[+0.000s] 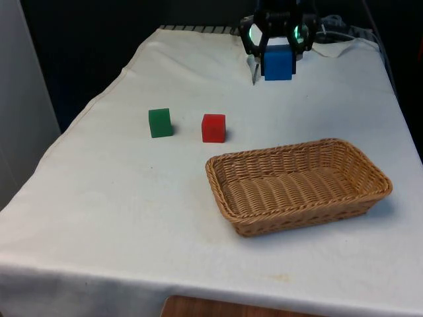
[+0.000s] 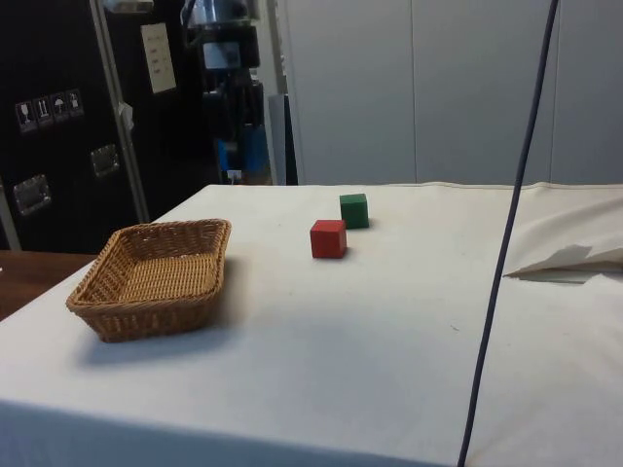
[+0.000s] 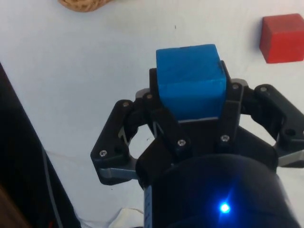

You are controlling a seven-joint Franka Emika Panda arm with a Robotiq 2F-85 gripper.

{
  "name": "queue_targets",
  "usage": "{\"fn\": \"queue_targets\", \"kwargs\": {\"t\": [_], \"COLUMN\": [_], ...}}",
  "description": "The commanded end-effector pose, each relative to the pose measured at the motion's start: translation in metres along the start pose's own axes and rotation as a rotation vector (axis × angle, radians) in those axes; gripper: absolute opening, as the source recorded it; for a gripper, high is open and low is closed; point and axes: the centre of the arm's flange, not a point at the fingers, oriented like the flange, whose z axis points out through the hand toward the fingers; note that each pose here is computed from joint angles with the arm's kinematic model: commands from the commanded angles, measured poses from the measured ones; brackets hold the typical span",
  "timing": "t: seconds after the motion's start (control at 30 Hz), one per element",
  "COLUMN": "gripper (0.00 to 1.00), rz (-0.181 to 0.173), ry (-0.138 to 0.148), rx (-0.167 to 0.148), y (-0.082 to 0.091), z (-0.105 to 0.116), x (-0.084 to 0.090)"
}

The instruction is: Pick up the blue cube and place it into the basket.

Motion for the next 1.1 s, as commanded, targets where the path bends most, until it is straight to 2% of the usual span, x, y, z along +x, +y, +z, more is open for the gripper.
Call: {"fn": "queue_targets", "kwargs": {"t": [0.0,0.17,0.2,0.23,0.43,0.47,0.5,0.77,0.8,0.83,1.07], "gripper": [0.0,0.0,0.0,0.0,0.0,0.0,0.0,0.0,0.0,0.0,0.0], "rz": [-0.006,-0.016,-0.013,-0.016,-0.021,-0.021,-0.022,-0.026,-0.028,-0.026,-0.03], "ry": [-0.011,-0.012,-0.004,-0.012,-0.012,-0.001,-0.012,-0.002,0.009,0.0,0.006], "rx": [-0.004,-0.004,0.0,-0.004,-0.004,0.001,-0.005,-0.006,0.003,-0.006,-0.011], "y": [0.001,-0.001,0.0,-0.001,-0.006,-0.004,-0.006,-0.015,-0.014,-0.015,-0.022], "z": [0.001,0.0,0.0,0.0,0.005,0.005,0.006,0.016,0.015,0.017,0.032], "x": [0.006,0.023,0.021,0.026,0.047,0.046,0.05,0.079,0.079,0.082,0.107]}}
